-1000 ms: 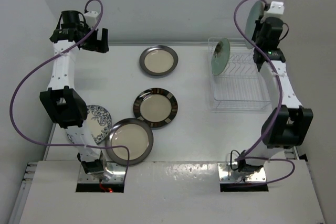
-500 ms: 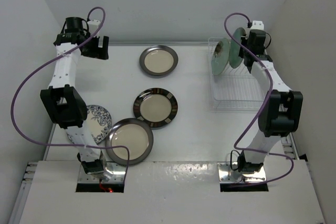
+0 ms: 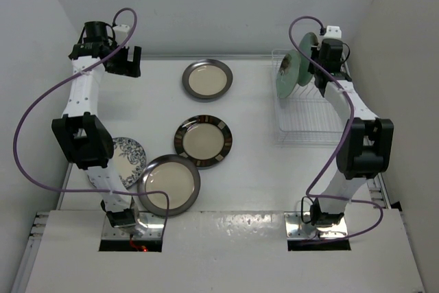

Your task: Load the plates into the dish rack

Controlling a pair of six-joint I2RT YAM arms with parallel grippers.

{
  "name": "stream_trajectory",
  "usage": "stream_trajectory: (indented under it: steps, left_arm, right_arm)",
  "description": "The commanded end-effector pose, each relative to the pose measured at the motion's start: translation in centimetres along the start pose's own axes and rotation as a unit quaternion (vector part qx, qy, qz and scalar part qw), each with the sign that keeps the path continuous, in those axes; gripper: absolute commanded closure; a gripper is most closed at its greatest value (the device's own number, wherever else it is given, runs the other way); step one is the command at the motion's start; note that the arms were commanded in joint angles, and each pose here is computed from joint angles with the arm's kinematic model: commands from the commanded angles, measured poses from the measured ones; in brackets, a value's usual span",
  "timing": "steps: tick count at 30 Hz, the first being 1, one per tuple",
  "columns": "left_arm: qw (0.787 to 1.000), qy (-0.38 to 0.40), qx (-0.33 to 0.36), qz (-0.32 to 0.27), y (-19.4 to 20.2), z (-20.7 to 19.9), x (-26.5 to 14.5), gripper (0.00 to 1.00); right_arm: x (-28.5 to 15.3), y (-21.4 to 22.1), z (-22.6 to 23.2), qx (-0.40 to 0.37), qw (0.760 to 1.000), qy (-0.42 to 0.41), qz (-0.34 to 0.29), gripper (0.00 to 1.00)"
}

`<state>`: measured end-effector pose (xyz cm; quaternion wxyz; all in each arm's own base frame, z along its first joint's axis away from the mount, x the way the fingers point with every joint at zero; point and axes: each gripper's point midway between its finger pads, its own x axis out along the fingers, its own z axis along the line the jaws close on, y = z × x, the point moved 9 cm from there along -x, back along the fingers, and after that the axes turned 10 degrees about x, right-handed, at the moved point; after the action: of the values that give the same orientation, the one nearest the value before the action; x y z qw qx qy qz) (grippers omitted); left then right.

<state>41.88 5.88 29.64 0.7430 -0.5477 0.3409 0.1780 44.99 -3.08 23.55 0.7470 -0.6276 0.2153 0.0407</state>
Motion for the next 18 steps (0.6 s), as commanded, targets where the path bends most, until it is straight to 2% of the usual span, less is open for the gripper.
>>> stream_trajectory:
  steps: [1,9,10,16,18]
  left_arm:
    - [0.999,-0.014,0.013,-0.028,-1.2,-0.2,-1.8,0.00]
    - [0.999,-0.014,0.013,-0.028,-1.2,-0.2,-1.8,0.00]
    - [0.999,-0.014,0.013,-0.028,-1.2,-0.2,-1.8,0.00]
    - [0.999,-0.014,0.013,-0.028,-1.2,-0.2,-1.8,0.00]
    - [0.999,-0.014,0.013,-0.028,-1.2,-0.2,-1.8,0.00]
  right_arm:
    - [-1.5,-4.6,1.0,0.032,0.993,-0.023,-0.110,1.00]
    - [-0.4,-0.5,0.9,0.014,0.997,-0.005,-0.080,1.00]
    - [-0.6,0.1,2.6,0.005,0.997,-0.023,-0.079,1.00]
    - [0.0,1.8,3.7,-0.025,0.997,-0.016,-0.071,1.00]
    - [0.1,2.2,4.1,-0.020,0.997,-0.015,-0.072,0.87]
